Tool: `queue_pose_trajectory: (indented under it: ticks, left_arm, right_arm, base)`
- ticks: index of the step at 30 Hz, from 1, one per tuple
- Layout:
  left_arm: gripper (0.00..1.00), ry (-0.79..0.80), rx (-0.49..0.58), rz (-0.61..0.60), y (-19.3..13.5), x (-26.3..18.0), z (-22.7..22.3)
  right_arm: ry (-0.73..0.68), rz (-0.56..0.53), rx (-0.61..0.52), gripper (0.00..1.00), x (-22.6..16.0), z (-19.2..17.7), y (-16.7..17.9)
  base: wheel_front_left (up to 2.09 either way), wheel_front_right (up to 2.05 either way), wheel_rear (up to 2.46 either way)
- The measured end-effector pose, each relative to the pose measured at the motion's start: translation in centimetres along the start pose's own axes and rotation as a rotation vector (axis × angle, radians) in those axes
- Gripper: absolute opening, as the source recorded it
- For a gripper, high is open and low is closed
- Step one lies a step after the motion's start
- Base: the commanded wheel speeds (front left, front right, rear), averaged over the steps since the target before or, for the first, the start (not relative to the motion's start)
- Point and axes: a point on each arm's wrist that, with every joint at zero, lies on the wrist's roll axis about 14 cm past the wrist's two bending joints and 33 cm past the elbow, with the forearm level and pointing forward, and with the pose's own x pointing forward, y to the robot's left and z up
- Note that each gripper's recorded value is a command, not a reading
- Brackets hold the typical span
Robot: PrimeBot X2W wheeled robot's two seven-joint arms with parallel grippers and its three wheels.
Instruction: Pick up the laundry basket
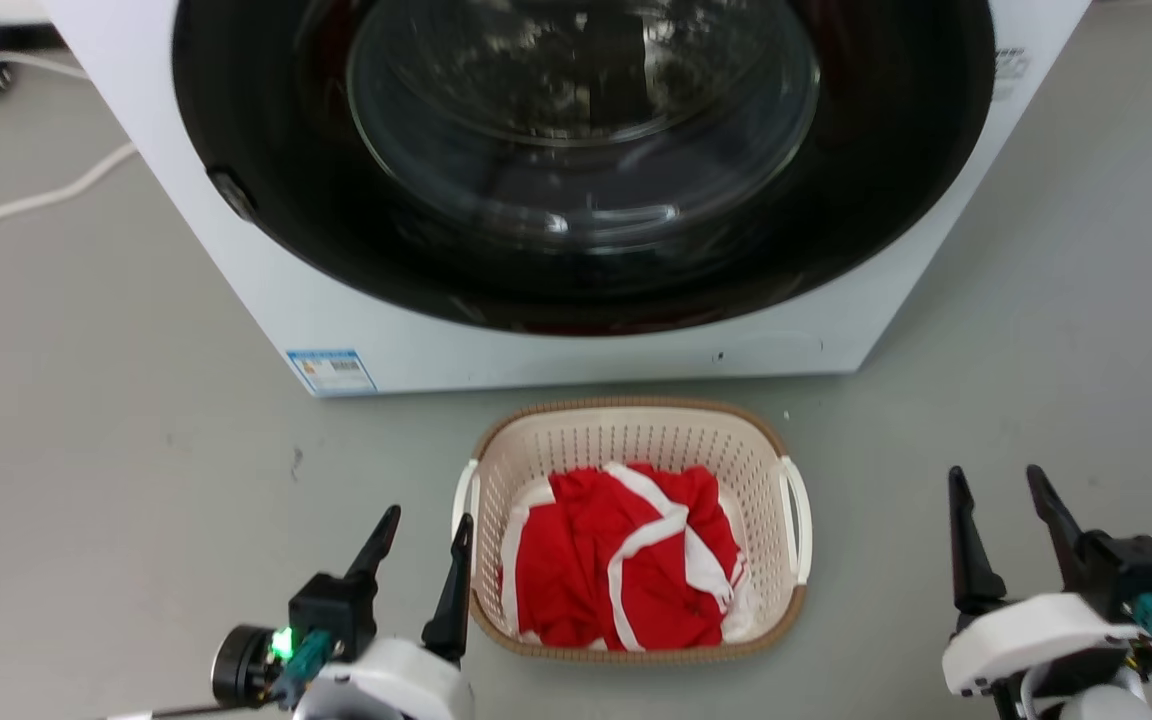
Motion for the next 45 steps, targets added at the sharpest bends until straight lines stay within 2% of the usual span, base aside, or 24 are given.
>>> queue_pose_trajectory:
  ticks: [12, 27, 36, 45]
  left_arm:
    - [1.00, 0.288, 0.047, -0.021, 2.5, 6.3, -9.3]
    - [1.00, 0.597, 0.064, -0.036, 4.9, 9.6, -19.7]
    - [1.00, 0.712, 0.063, -0.055, 5.5, 10.7, -23.0]
    - [1.00, 0.771, 0.088, -0.067, 6.5, 12.0, -24.7]
  right_arm:
    - [0.328, 0.037, -0.002, 1.00, 5.5, -9.9, 1.2]
    - [0.645, 0.076, 0.053, 1.00, 8.9, -19.7, 3.0]
    - [0.802, 0.115, 0.037, 1.00, 9.3, -24.0, 4.0]
    - [0.902, 0.117, 0.035, 1.00, 10.0, -26.7, 4.2]
  base:
    - [0.00, 0.00, 0.00]
    - [0.00, 0.00, 0.00]
    - [0.00, 0.00, 0.00]
    - [0.00, 0.00, 0.00]
